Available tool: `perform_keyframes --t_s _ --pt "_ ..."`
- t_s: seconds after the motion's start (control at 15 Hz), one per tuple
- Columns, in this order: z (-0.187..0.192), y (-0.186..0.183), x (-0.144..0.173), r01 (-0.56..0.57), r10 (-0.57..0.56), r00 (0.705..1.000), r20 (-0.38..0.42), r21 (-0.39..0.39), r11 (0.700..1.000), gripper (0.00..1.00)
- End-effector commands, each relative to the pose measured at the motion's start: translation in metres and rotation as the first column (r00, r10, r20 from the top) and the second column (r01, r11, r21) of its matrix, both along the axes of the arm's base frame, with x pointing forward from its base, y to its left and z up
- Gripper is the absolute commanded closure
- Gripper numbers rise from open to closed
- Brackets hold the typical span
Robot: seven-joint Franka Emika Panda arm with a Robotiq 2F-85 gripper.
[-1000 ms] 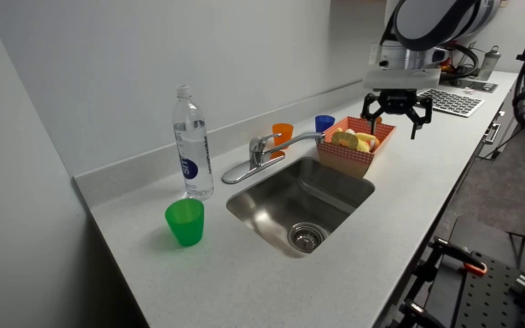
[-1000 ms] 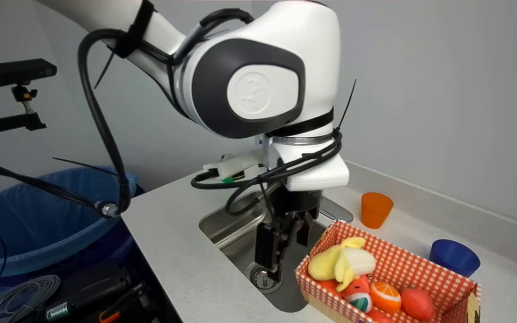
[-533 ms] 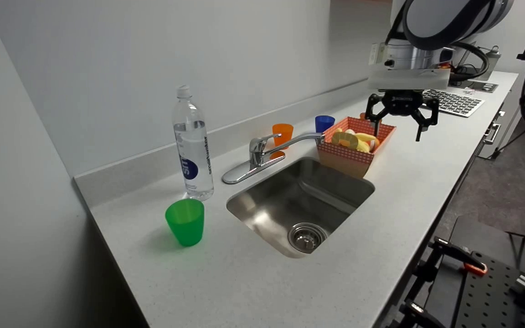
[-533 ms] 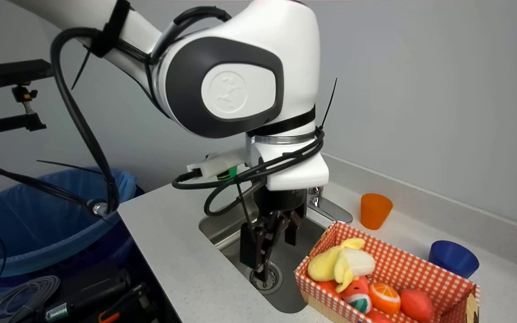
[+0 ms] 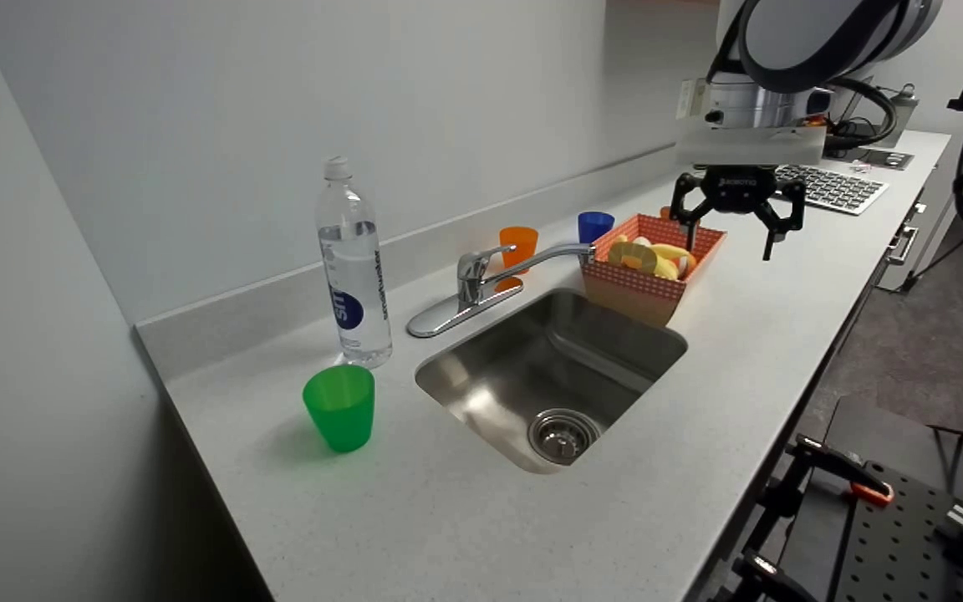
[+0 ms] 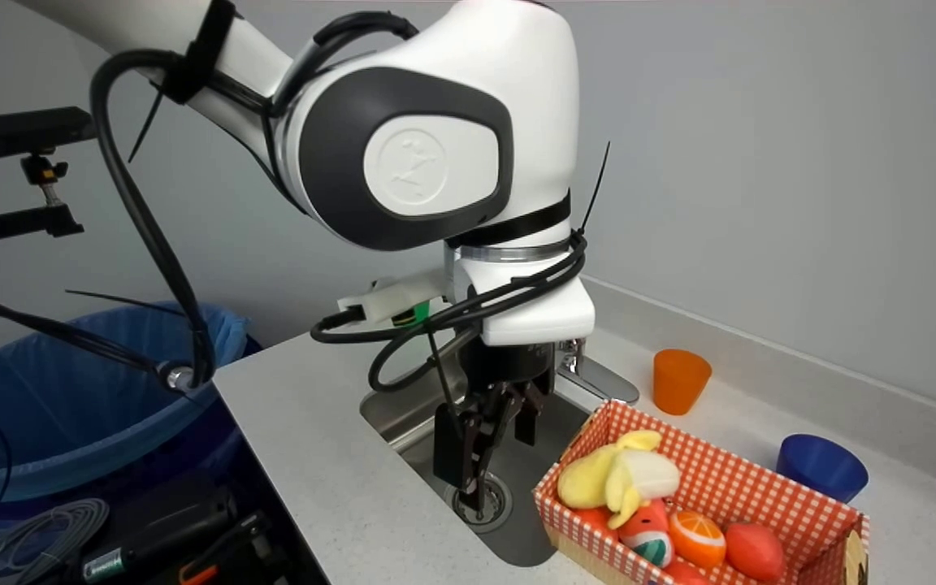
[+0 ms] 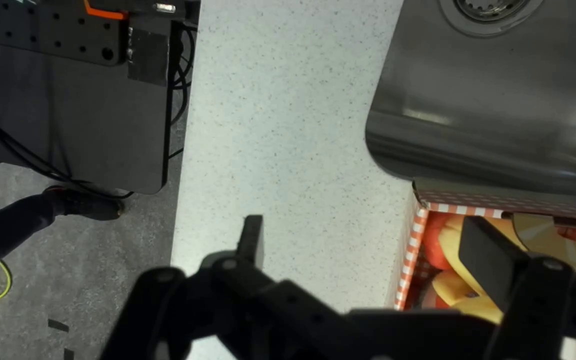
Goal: Move the basket forward.
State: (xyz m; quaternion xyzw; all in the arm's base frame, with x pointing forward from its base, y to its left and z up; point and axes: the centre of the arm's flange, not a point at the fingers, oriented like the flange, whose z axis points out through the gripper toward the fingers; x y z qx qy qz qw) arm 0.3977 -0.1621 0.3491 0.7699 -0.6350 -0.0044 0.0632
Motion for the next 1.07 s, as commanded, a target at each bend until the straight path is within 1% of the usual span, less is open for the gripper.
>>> perform_keyframes --t_s 0.0,0.13,0.33,0.53,0.73,0.87,1.0 --pt "-0.001 -0.001 0.003 -0.019 0.019 1.000 -0.004 -0.006 1.000 0.00" --pt "-0.003 -0.004 0.008 -0.074 0.074 0.997 -0.023 -0.005 0.997 0.00" --pt "-0.004 -0.009 0.014 -0.156 0.156 0.987 -0.030 0.002 0.988 0.00" --pt "-0.005 -0.014 0.022 -0.264 0.263 0.963 -0.060 0.005 0.965 0.00" --pt "-0.005 -0.023 0.032 -0.396 0.394 0.912 -0.111 0.007 0.918 0.00" --pt "-0.004 -0.029 0.038 -0.464 0.463 0.877 -0.129 0.020 0.885 0.00" --pt "-0.002 -0.033 0.042 -0.533 0.533 0.835 -0.135 0.039 0.845 0.00"
